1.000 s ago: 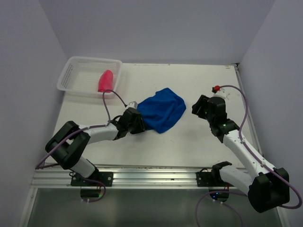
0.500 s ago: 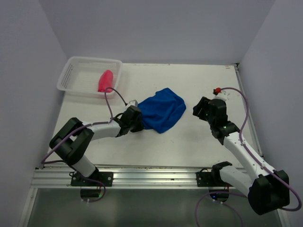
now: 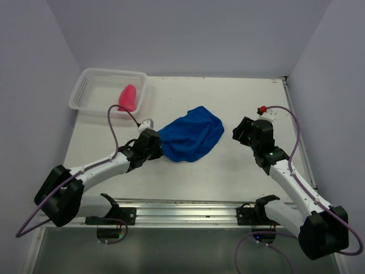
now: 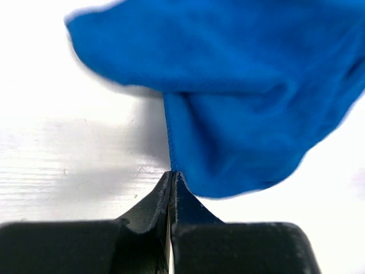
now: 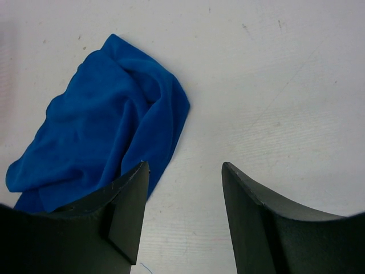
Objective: Roll the towels
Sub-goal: Flatten the towel
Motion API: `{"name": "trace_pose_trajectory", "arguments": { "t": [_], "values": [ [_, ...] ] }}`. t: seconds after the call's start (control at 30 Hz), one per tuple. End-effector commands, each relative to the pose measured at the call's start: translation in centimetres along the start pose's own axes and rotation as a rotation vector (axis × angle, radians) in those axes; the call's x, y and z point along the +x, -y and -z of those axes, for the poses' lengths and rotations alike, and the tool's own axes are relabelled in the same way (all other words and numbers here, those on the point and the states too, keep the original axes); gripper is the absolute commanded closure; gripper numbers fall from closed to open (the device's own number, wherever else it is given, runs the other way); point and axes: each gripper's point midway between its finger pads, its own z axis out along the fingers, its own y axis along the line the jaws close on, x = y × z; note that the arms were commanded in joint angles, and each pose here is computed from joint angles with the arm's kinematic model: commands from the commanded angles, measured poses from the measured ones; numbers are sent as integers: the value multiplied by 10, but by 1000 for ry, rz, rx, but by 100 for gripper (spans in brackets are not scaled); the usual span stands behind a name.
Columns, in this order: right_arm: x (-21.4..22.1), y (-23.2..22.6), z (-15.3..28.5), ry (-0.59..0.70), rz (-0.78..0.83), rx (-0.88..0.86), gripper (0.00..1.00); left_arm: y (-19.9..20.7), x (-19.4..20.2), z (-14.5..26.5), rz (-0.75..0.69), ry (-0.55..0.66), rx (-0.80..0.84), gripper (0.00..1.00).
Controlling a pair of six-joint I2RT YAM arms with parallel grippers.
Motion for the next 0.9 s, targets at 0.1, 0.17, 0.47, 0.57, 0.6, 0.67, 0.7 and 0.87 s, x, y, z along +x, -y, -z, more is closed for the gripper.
{"name": "trace_pose_trajectory", "arguments": {
  "t": [0.1,0.17,0.47,0.57,0.6,0.67,0.7,0.87],
  "values": [
    [-13,-15,-2,33,-28,-65,43,-12,-73,72,100,340,7,100],
    [-8,-18,-5,8,-22,-82,44,-19,-82,89,132,404,7,100],
    [4,-26,-25,-93,-54,-71,49,-50,-79,109,195,462,-58,100],
    [11,-30,-38,-135,-61,-70,57,-56,-85,120,204,497,-68,100],
    [19,-29,-45,-162,-61,-65,59,-55,-88,124,199,512,-64,100],
    [19,-36,-55,-169,-73,-85,59,-55,-98,134,183,551,-62,100],
    [21,-40,-59,-180,-73,-104,60,-55,-100,137,178,557,-65,100],
    [49,-54,-98,-298,-91,-150,61,-51,-110,147,157,573,-66,100]
  ]
}}
